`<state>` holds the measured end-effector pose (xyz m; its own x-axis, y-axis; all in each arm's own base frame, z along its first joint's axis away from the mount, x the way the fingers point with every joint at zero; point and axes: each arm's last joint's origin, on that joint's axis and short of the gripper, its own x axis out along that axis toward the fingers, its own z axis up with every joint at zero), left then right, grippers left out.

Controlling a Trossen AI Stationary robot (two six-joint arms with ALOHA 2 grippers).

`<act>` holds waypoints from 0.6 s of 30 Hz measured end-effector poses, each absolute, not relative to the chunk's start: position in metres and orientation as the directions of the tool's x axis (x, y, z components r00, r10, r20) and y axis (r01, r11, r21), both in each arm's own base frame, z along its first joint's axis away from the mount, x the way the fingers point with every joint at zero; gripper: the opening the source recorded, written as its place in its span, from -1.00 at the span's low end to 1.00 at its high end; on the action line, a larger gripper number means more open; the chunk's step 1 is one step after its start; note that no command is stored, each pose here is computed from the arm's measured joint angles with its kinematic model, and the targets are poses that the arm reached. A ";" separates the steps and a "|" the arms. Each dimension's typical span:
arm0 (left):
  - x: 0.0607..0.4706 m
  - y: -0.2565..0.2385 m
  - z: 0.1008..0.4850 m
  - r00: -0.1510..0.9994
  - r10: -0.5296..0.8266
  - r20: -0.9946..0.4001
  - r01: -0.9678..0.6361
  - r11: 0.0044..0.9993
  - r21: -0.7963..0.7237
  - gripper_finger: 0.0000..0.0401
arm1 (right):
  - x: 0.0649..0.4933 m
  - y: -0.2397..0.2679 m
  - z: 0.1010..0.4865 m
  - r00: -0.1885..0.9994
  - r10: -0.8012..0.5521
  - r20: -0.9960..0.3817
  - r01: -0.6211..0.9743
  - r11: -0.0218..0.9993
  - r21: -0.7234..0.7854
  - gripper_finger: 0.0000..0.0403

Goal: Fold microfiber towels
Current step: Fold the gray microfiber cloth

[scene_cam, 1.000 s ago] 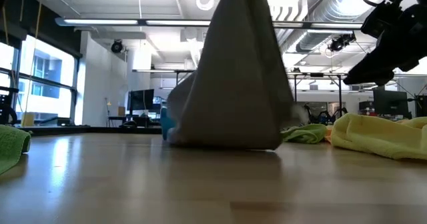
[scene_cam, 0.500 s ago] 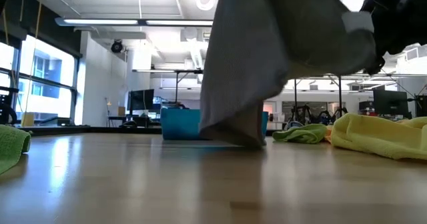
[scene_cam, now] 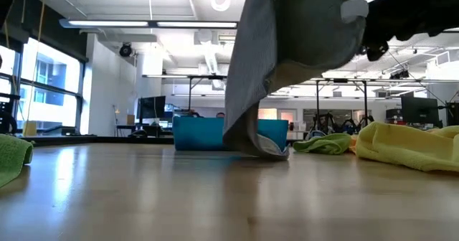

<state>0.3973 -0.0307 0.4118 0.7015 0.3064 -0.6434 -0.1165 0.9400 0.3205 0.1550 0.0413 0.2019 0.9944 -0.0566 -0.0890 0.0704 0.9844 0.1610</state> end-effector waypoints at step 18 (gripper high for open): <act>0.399 0.032 0.412 0.697 0.251 -0.671 -0.156 0.967 0.200 -1.00 | 0.172 0.047 0.192 0.994 -0.056 -0.091 0.065 0.993 0.098 -0.24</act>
